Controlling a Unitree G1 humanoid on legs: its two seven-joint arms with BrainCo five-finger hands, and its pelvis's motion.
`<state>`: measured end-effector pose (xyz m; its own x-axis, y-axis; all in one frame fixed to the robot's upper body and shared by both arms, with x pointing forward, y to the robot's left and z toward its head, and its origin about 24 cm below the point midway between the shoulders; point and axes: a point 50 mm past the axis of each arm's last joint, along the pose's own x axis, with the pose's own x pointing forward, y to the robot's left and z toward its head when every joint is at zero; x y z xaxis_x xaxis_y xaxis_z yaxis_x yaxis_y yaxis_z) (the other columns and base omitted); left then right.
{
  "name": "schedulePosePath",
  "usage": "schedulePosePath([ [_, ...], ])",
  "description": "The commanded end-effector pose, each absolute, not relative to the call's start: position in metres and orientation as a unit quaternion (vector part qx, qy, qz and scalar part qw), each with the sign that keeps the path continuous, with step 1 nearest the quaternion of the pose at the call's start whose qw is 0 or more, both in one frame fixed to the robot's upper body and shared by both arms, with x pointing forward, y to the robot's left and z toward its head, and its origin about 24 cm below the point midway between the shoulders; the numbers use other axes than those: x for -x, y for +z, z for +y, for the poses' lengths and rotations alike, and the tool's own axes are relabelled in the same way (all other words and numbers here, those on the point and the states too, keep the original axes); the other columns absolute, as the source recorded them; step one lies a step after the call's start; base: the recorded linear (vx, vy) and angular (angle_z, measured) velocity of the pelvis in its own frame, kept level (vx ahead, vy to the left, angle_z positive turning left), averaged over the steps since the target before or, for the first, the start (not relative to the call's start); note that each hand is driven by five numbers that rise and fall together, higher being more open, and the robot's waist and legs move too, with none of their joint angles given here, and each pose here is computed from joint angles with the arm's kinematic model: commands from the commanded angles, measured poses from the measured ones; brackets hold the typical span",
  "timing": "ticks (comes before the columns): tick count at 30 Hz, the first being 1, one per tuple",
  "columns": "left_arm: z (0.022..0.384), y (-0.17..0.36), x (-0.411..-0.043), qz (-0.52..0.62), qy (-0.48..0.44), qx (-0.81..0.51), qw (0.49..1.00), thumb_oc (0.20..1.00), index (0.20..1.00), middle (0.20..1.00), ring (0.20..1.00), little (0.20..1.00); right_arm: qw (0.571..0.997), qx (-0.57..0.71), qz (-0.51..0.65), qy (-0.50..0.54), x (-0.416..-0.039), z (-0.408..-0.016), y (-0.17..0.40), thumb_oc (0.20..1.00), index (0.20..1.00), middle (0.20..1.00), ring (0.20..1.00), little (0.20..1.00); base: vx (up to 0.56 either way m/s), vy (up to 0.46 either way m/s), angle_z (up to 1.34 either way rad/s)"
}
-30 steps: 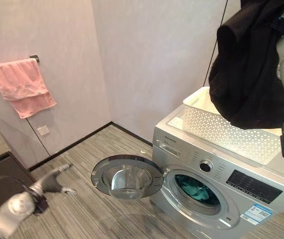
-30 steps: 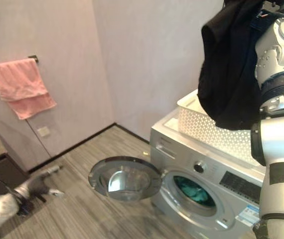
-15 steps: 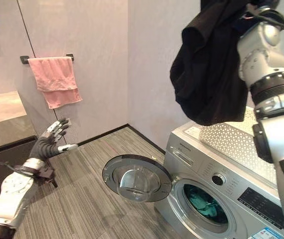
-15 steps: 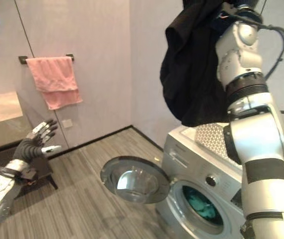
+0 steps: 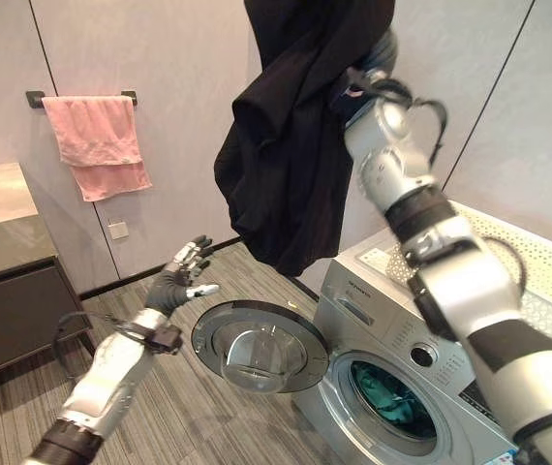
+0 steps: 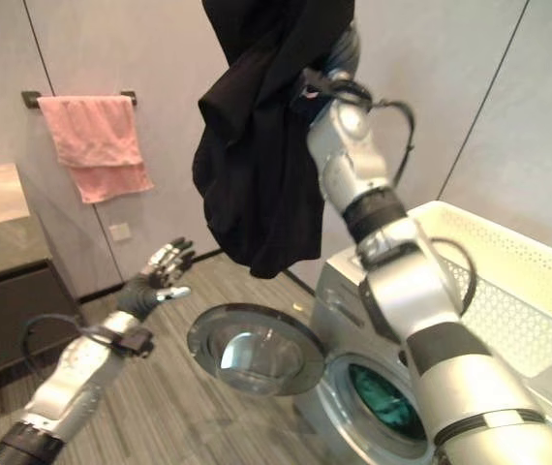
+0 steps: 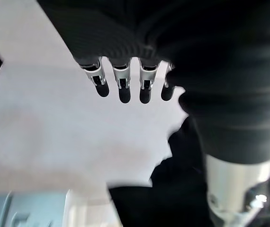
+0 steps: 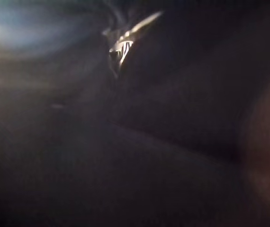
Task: Grab the laundry basket,head to the washer,open it,put in the laundry and shut it.
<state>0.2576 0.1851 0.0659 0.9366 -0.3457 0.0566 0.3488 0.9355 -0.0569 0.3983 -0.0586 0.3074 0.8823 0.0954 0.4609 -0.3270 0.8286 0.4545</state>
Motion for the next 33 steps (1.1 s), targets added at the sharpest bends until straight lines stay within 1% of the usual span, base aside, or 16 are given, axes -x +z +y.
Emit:
schedulePosePath([
  [1, 0.163, 0.091, -0.270, -0.078, -0.194, 0.070, 0.975, 1.000, 1.000, 1.000, 1.000, 1.000, 0.876, -0.357, -0.283, 0.158, -0.378, -0.050, 0.345, 0.200, 0.200, 0.200, 0.200, 0.200, 0.00, 0.000, 0.00],
  [3, 0.157, 0.092, -0.271, -0.081, -0.199, 0.073, 0.974, 1.000, 1.000, 1.000, 1.000, 1.000, 0.874, -0.362, -0.282, 0.158, -0.376, -0.049, 0.341, 0.200, 0.200, 0.200, 0.200, 0.200, 0.00, 0.000, 0.00],
  [7, 0.124, 0.097, -0.286, -0.091, -0.202, 0.114, 0.968, 1.000, 1.000, 1.000, 1.000, 1.000, 0.850, -0.407, -0.278, 0.184, -0.360, -0.033, 0.329, 0.200, 0.200, 0.200, 0.200, 0.200, 0.00, -0.005, -0.01],
  [8, 0.116, 0.099, -0.292, -0.095, -0.187, 0.134, 0.969, 1.000, 1.000, 1.000, 1.000, 1.000, 0.848, -0.409, -0.276, 0.193, -0.354, -0.027, 0.323, 0.200, 0.200, 0.200, 0.200, 0.200, 0.00, -0.021, -0.06],
  [10, 0.113, 0.102, -0.296, -0.098, -0.178, 0.138, 0.969, 1.000, 1.000, 1.000, 1.000, 1.000, 0.844, -0.415, -0.276, 0.198, -0.351, -0.024, 0.322, 0.200, 0.200, 0.200, 0.200, 0.200, -0.01, -0.016, -0.07],
  [12, 0.106, 0.109, -0.303, -0.109, -0.152, 0.165, 0.968, 1.000, 1.000, 1.000, 1.000, 1.000, 0.834, -0.419, -0.287, 0.218, -0.338, -0.020, 0.321, 0.200, 0.200, 0.200, 0.200, 0.200, 0.00, -0.026, -0.17],
  [14, 0.104, 0.113, -0.306, -0.114, -0.146, 0.178, 0.967, 1.000, 1.000, 1.000, 1.000, 1.000, 0.832, -0.415, -0.292, 0.223, -0.333, -0.020, 0.319, 0.200, 0.200, 0.200, 0.200, 0.200, 0.00, -0.016, -0.13],
  [16, 0.103, 0.121, -0.309, -0.129, -0.136, 0.194, 0.963, 1.000, 1.000, 1.000, 1.000, 1.000, 0.840, -0.399, -0.292, 0.224, -0.332, -0.021, 0.314, 0.200, 0.200, 0.200, 0.200, 0.200, 0.00, 0.000, 0.00],
  [24, 0.111, 0.141, -0.302, -0.180, -0.127, 0.243, 0.944, 1.000, 1.000, 1.000, 1.000, 1.000, 0.863, -0.374, -0.281, 0.191, -0.345, -0.033, 0.305, 0.200, 0.200, 0.200, 0.200, 0.200, 0.00, -0.001, -0.03],
  [27, 0.112, 0.150, -0.297, -0.202, -0.141, 0.256, 0.935, 1.000, 1.000, 1.000, 1.000, 1.000, 0.885, -0.326, -0.281, 0.179, -0.352, -0.038, 0.300, 0.200, 0.200, 0.200, 0.200, 0.200, 0.01, 0.002, -0.09],
  [28, 0.113, 0.156, -0.291, -0.221, -0.158, 0.266, 0.925, 1.000, 1.000, 1.000, 1.000, 1.000, 0.910, -0.236, -0.292, 0.178, -0.359, -0.042, 0.299, 0.200, 0.200, 0.200, 0.200, 0.200, 0.01, 0.005, -0.06],
  [29, 0.113, 0.161, -0.286, -0.236, -0.175, 0.276, 0.915, 1.000, 1.000, 1.000, 1.000, 1.000, 0.921, -0.132, -0.313, 0.193, -0.361, -0.046, 0.303, 0.200, 0.200, 0.200, 0.200, 0.200, 0.00, 0.004, -0.04],
  [30, 0.113, 0.161, -0.286, -0.236, -0.175, 0.276, 0.915, 1.000, 1.000, 1.000, 1.000, 1.000, 0.921, -0.132, -0.313, 0.193, -0.361, -0.046, 0.303, 0.200, 0.200, 0.200, 0.200, 0.200, 0.00, 0.000, 0.00],
  [32, 0.113, 0.163, -0.282, -0.245, -0.189, 0.278, 0.910, 1.000, 1.000, 1.000, 1.000, 1.000, 0.928, -0.057, -0.320, 0.181, -0.366, -0.058, 0.301, 0.200, 0.200, 0.200, 0.200, 0.200, 0.00, 0.000, 0.00],
  [33, 0.113, 0.165, -0.281, -0.250, -0.195, 0.273, 0.908, 1.000, 1.000, 1.000, 1.000, 1.000, 0.920, -0.001, -0.335, 0.202, -0.363, -0.058, 0.304, 0.200, 0.200, 0.200, 0.200, 0.200, 0.00, 0.000, 0.00],
])
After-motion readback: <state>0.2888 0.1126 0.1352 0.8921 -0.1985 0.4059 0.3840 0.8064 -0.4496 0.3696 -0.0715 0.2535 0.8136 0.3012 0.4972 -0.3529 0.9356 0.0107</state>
